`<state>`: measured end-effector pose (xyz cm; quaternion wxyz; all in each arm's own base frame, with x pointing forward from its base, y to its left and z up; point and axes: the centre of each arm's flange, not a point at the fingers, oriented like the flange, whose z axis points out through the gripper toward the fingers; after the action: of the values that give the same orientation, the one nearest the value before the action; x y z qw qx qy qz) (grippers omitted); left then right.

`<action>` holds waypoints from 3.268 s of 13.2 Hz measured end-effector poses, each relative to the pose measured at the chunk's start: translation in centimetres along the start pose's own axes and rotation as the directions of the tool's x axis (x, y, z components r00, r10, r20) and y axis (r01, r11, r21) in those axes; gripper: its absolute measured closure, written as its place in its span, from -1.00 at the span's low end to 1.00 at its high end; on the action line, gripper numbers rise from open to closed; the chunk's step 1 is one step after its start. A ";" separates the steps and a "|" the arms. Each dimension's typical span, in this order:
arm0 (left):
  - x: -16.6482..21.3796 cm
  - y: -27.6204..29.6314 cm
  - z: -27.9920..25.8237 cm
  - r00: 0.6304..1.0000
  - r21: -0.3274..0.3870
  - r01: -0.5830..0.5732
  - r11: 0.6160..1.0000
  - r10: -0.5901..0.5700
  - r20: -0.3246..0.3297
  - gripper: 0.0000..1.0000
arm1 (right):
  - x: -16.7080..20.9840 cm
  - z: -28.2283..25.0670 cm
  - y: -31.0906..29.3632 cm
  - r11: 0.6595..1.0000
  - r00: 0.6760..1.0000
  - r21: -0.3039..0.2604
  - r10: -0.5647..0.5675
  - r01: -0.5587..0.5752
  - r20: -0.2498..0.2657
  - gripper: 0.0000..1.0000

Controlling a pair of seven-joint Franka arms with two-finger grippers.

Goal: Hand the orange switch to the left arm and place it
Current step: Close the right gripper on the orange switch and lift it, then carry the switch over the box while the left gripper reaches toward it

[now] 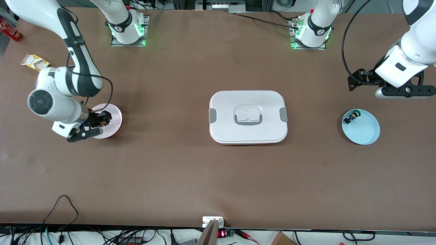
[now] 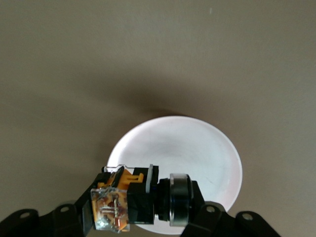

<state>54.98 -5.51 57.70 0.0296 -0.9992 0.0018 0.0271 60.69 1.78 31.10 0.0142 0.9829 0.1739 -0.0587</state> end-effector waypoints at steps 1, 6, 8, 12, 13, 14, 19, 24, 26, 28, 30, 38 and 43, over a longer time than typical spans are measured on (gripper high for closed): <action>0.0 0.0 0.0 1.000 0.000 0.000 1.000 0.000 0.000 -1.00 | 0.6 -2.5 -0.5 0.999 0.999 0.018 -0.026 0.027 -0.029 -0.45; -0.1 0.1 0.0 1.000 0.001 -0.001 1.000 0.001 0.006 -1.00 | 1.5 -9.7 -3.3 0.973 0.966 0.094 -0.195 0.213 -0.171 -0.45; -0.4 0.1 0.2 0.999 0.000 -0.002 1.000 0.002 0.034 -1.00 | 1.1 -11.7 -3.8 0.941 0.928 0.101 -0.293 0.323 -0.230 -0.45; -0.6 1.1 -0.8 0.999 -0.138 0.018 0.990 -0.011 0.050 -1.00 | 1.9 -13.0 -7.0 0.841 0.817 0.180 -0.408 0.509 -0.407 -0.45; -0.5 1.1 -1.0 0.998 -0.162 0.022 0.987 -0.013 0.057 -1.00 | 2.3 -13.3 -8.2 0.813 0.776 0.165 -0.442 0.558 -0.449 -0.45; -0.4 1.1 -1.0 0.997 -0.181 0.025 0.983 -0.011 0.078 -1.00 | 2.7 -13.6 -9.2 0.785 0.735 0.152 -0.467 0.600 -0.491 -0.45; 0.5 -0.1 1.1 0.963 -0.322 0.091 0.943 0.000 0.271 -1.00 | 3.7 -14.9 -13.7 0.609 0.476 0.135 -0.442 0.781 -0.760 -0.45; 2.0 3.6 5.2 0.891 -0.587 0.160 0.793 0.140 0.432 -1.00 | 4.1 -16.7 -22.4 0.466 0.288 0.139 -0.266 0.874 -0.920 -0.45; 3.6 5.3 8.4 0.846 -0.705 0.229 0.672 0.221 0.485 -1.00 | 4.0 -17.1 -25.1 0.423 0.246 0.133 -0.225 0.896 -0.943 -0.45; 4.9 6.9 11.0 0.836 -0.811 0.225 0.539 0.321 0.446 -1.00 | 3.8 -17.2 -27.2 0.395 0.244 0.156 -0.185 0.905 -0.952 -0.45; 5.8 9.3 12.8 0.852 -0.903 0.249 0.351 0.365 0.377 -1.00 | 3.8 -16.8 -29.3 0.355 0.243 0.189 -0.114 0.916 -0.963 -0.45; 2.4 20.9 14.3 0.935 -0.935 0.353 -0.009 0.011 0.353 -1.00 | 4.9 -13.3 -33.6 0.317 0.161 0.171 0.056 0.933 -0.985 -0.45; -0.4 22.6 13.1 0.941 -0.941 0.339 -0.016 0.003 0.339 -1.00 | 4.7 -13.7 -35.6 0.301 0.144 0.165 0.090 0.939 -0.985 -0.45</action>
<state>53.76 -27.33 43.32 -0.6776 -0.7080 -0.1430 0.1382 54.36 37.51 43.87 -0.5699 0.5590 0.4353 0.4163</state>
